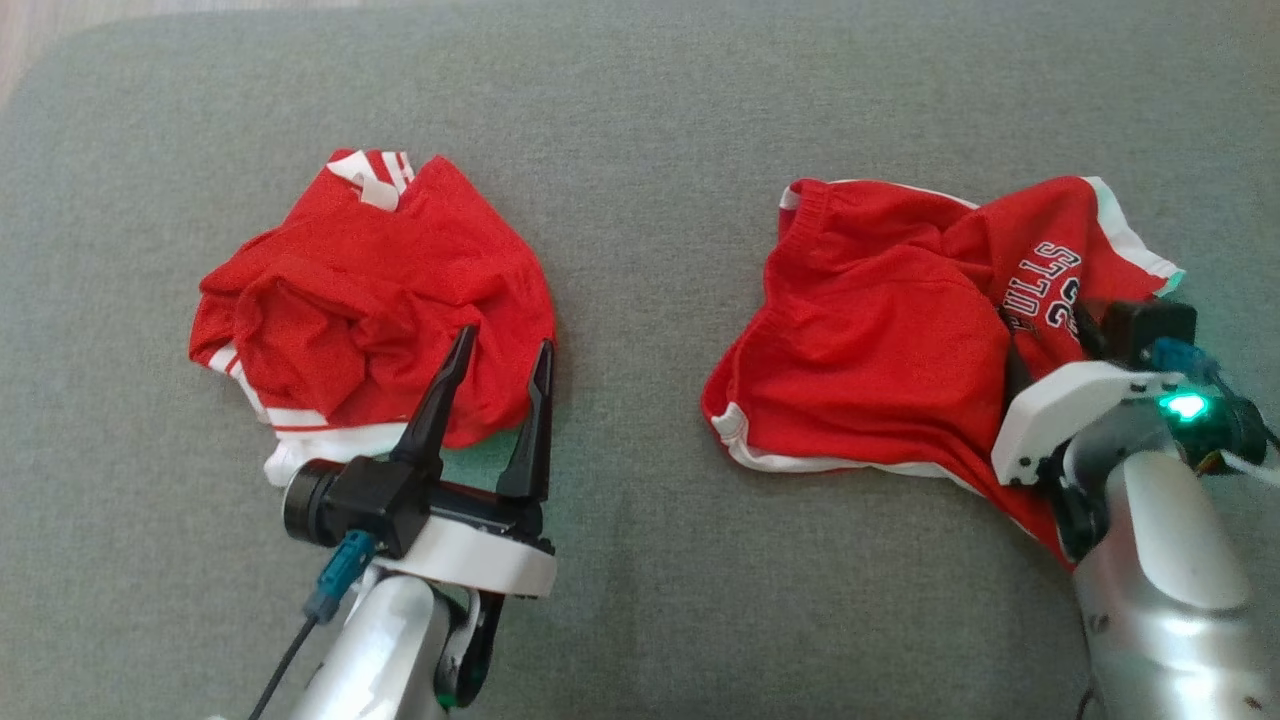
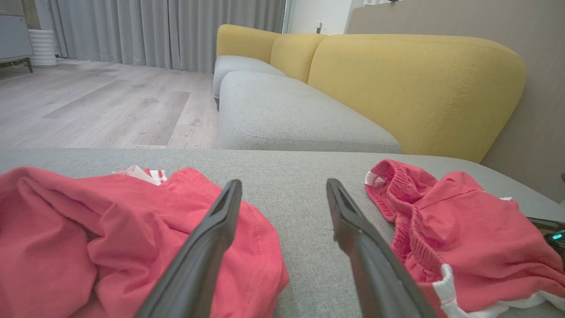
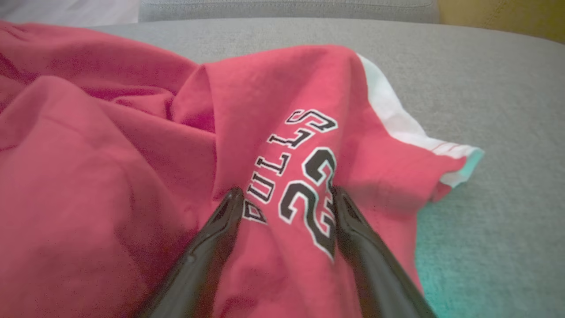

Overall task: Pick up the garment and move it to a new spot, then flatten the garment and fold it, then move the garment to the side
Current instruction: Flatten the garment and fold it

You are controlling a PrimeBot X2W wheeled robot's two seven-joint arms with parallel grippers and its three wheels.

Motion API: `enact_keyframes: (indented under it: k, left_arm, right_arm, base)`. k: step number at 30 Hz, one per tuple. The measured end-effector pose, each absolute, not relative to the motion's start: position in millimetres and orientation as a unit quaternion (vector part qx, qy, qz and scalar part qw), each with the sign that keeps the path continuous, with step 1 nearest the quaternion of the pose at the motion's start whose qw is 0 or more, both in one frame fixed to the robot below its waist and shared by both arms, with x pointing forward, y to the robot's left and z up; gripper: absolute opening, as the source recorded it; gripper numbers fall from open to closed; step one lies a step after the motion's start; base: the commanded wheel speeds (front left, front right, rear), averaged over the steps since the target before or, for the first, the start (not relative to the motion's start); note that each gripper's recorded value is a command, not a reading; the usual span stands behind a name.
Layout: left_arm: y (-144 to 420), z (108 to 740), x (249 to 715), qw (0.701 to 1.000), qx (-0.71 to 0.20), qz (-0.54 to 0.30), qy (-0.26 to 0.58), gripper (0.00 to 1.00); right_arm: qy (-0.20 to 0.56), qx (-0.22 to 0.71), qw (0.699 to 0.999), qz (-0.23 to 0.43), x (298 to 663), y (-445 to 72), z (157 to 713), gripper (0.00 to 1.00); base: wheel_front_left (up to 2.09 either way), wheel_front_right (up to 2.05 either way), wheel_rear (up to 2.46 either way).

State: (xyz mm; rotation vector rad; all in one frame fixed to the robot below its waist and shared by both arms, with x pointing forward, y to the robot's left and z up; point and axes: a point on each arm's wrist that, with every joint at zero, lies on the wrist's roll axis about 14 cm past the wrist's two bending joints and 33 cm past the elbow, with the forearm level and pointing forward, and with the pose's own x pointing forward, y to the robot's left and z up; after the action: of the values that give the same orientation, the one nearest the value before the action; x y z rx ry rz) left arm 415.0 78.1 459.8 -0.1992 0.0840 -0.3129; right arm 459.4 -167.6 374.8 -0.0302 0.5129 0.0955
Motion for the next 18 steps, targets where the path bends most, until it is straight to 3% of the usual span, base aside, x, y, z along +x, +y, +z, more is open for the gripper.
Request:
enact_keyframes:
  k: [1, 2, 3, 4, 13, 18]
  left_arm:
    - [79, 458, 415, 0.982, -0.099, -0.154, 0.044, 1.00]
    - [80, 457, 415, 0.982, -0.099, -0.152, 0.046, 1.00]
    - [81, 456, 415, 0.982, -0.099, -0.151, 0.047, 1.00]
    - [81, 455, 415, 0.982, -0.099, -0.151, 0.048, 1.00]
    - [84, 455, 418, 0.983, -0.097, -0.147, 0.046, 1.00]
    - [85, 453, 418, 0.983, -0.097, -0.146, 0.049, 1.00]
  right_arm:
    - [0.266, -0.020, 0.962, 0.049, 459, -167, 369, 1.00]
    - [0.275, -0.024, 0.960, 0.050, 460, -166, 366, 0.84]
    - [0.281, -0.028, 0.958, 0.051, 462, -166, 365, 0.16]
    - [0.284, -0.032, 0.957, 0.050, 466, -166, 365, 0.00]
    - [0.274, -0.063, 0.959, 0.037, 488, -179, 376, 0.00]
    - [0.246, -0.097, 0.964, 0.033, 521, -192, 403, 0.00]
  base:
    - [0.00, 0.00, 0.00]
    - [0.00, 0.00, 0.00]
    - [0.00, 0.00, 0.00]
    - [0.00, 0.00, 0.00]
    - [0.00, 0.00, 0.00]
    - [0.00, 0.00, 0.00]
